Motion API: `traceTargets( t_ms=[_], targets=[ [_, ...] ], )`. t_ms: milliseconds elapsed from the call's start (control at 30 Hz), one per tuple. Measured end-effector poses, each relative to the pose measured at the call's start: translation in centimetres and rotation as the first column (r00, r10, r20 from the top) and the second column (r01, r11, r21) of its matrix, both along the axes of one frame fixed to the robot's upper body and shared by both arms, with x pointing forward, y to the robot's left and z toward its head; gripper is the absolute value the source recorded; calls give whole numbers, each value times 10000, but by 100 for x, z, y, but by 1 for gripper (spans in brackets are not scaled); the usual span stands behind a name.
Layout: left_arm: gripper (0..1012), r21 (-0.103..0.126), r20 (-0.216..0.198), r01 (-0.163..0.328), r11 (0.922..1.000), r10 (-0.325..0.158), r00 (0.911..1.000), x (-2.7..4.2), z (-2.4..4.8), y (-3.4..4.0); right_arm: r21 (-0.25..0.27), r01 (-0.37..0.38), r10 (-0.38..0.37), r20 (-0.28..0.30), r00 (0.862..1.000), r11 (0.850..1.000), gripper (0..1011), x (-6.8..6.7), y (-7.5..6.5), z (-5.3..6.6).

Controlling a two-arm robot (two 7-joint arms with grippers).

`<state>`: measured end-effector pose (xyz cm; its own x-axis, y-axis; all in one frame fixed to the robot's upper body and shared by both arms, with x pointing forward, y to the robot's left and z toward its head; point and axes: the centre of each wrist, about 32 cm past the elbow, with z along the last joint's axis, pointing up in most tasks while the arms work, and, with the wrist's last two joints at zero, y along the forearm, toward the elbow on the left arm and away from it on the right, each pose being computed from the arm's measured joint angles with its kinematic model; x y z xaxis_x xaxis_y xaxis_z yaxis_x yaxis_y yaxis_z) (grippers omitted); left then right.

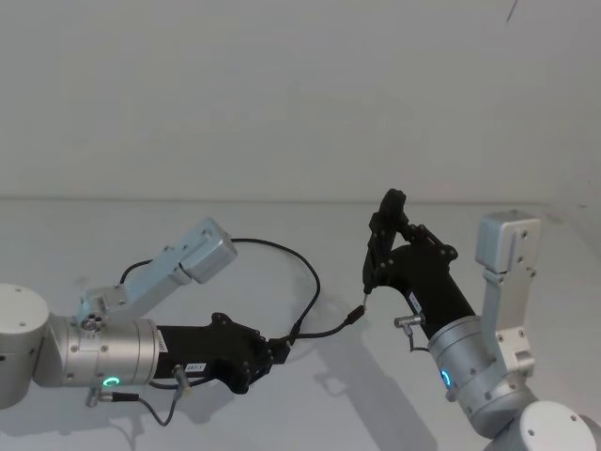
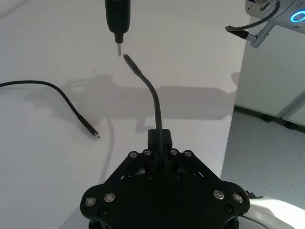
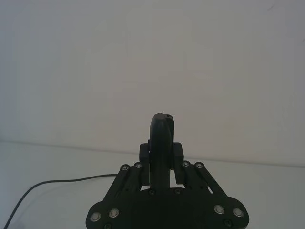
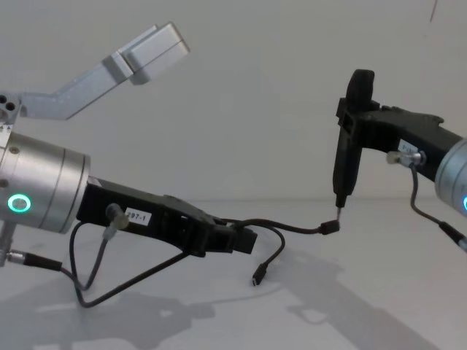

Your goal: Pick up the data cable with the one hand.

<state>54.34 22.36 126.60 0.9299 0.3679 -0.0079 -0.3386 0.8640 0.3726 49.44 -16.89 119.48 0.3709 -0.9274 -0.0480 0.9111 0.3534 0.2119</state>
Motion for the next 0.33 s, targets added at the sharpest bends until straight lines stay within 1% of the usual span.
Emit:
traceTargets(
  t_ms=[333],
  targets=[
    [34,0,0,0,10000,0,10000,0,0,0,-154,155,-156,-84,9998,9998,279,-26,-56,-5]
  ],
)
